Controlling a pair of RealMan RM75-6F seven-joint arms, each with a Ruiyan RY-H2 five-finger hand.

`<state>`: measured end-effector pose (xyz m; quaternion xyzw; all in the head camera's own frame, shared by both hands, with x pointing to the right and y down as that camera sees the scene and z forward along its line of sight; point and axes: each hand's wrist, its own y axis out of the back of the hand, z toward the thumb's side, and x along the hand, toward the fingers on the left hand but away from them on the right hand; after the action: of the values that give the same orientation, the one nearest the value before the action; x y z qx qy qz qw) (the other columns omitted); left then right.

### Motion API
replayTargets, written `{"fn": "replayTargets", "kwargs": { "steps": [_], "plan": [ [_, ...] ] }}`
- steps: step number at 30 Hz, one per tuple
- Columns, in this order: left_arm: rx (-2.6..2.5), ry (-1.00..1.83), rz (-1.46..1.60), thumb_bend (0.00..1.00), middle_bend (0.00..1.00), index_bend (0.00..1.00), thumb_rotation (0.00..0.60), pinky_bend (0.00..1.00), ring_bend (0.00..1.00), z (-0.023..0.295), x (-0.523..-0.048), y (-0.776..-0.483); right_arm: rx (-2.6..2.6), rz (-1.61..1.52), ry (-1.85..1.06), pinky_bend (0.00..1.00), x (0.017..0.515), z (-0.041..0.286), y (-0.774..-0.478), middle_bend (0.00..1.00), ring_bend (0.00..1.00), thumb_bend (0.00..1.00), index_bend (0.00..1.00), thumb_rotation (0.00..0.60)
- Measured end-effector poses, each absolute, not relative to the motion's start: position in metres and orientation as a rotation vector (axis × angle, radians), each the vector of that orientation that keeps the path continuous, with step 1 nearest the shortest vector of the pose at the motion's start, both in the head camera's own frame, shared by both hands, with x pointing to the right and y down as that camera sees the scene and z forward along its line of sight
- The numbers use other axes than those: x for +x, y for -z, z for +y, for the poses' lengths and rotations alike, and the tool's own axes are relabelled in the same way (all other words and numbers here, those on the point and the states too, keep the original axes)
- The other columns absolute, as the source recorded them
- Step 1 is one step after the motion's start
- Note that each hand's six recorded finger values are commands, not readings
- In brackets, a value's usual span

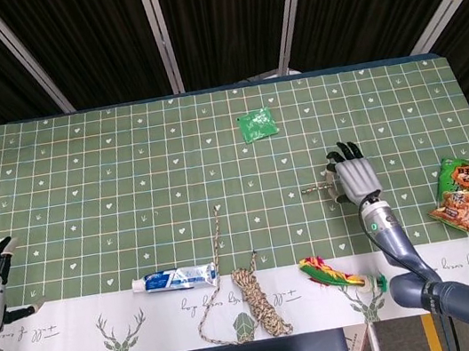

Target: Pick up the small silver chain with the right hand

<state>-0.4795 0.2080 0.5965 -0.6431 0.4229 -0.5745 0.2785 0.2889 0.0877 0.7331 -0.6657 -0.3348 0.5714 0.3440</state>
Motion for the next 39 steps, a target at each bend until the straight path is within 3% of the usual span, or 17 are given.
{"fn": "replayTargets", "kwargs": {
  "steps": [39],
  "plan": [
    [-1.717,1.537,1.141,0.08,0.00,0.00,0.600,0.00,0.00,0.209,-0.480,-0.596,-1.470,-0.807,-1.496,0.00,0.336,0.046,-0.688,0.20,0.00,0.31,0.61,0.600]
  ]
}}
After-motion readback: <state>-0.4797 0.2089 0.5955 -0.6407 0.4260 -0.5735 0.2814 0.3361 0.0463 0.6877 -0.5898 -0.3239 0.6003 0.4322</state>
